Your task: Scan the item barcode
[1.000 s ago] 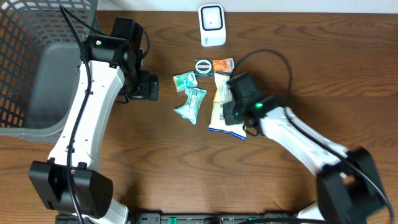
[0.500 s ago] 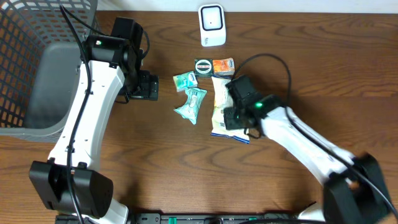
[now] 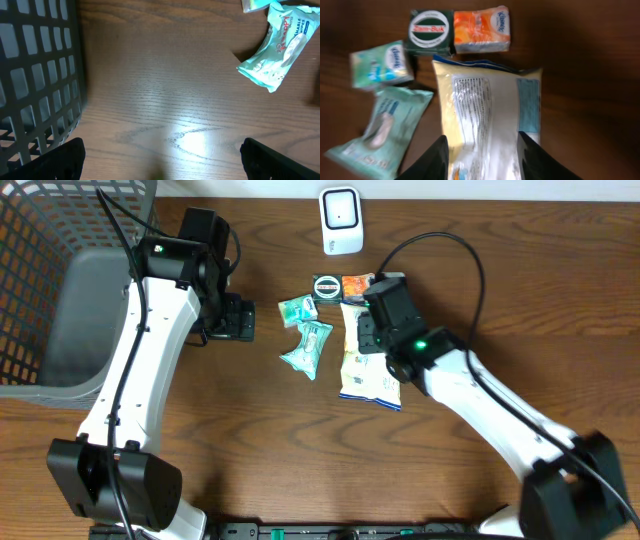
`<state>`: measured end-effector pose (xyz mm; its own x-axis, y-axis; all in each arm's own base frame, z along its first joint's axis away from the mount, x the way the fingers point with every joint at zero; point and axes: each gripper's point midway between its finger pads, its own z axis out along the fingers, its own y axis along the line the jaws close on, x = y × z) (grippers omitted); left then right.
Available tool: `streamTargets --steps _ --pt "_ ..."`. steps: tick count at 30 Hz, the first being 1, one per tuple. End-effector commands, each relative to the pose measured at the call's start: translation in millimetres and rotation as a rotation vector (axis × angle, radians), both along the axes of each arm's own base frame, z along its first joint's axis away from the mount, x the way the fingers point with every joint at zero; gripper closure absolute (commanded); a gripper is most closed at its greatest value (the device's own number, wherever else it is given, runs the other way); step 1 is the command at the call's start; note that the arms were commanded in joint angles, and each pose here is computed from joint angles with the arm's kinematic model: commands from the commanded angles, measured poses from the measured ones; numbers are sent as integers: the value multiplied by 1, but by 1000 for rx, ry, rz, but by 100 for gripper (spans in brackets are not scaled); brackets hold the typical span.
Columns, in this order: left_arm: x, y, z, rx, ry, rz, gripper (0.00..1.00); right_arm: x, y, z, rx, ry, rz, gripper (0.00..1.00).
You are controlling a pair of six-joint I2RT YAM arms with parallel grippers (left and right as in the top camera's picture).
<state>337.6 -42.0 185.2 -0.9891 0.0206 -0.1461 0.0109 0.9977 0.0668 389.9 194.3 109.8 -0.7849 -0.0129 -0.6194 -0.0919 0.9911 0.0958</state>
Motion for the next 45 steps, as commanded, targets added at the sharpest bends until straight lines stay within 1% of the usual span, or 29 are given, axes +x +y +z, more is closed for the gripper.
streamTargets --steps 1,4,7,10,12,15,17,18,20,22,26,29,30,33,37,41,43,45 --pt "0 4 -1 15 3 17 2 8 -2 -40 -50 42 -21 60" --pt "0 4 -1 15 3 17 2 17 4 -73 -84 54 11 57" --pt "0 4 -1 15 3 17 2 23 7 -81 -126 35 75 53" --pt "0 4 -1 15 3 17 2 24 8 -63 -136 10 102 51" --pt "0 4 -1 15 3 17 2 18 6 -37 -120 0 102 51" --pt "0 4 -1 15 3 17 2 -4 13 -6 -46 25 153 51" --pt "0 4 -1 15 2 18 2 -25 20 6 6 68 209 49" --pt "0 4 -1 15 3 17 2 -45 24 11 39 123 255 51" --pt "0 4 -1 15 3 17 2 -63 27 7 51 189 289 55" --pt "0 4 -1 15 3 17 2 -78 26 -3 35 254 303 57" --pt "0 4 -1 15 3 17 2 -99 23 -31 -10 350 311 59" --pt "0 4 -1 15 3 17 2 -110 18 -56 -45 415 276 59" --pt "0 4 -1 15 3 17 2 -113 14 -66 -66 439 259 59" --pt "0 4 -1 15 3 17 2 -119 2 -89 -127 486 212 65" --pt "0 4 -1 15 3 17 2 -121 -10 -104 -185 514 166 64" --pt "0 4 -1 15 3 17 2 -126 -20 -97 -225 530 152 65" --pt "0 4 -1 15 3 17 2 -126 -27 -84 -246 528 139 68" --pt "0 4 -1 15 3 17 2 -121 -32 -66 -255 501 124 68"
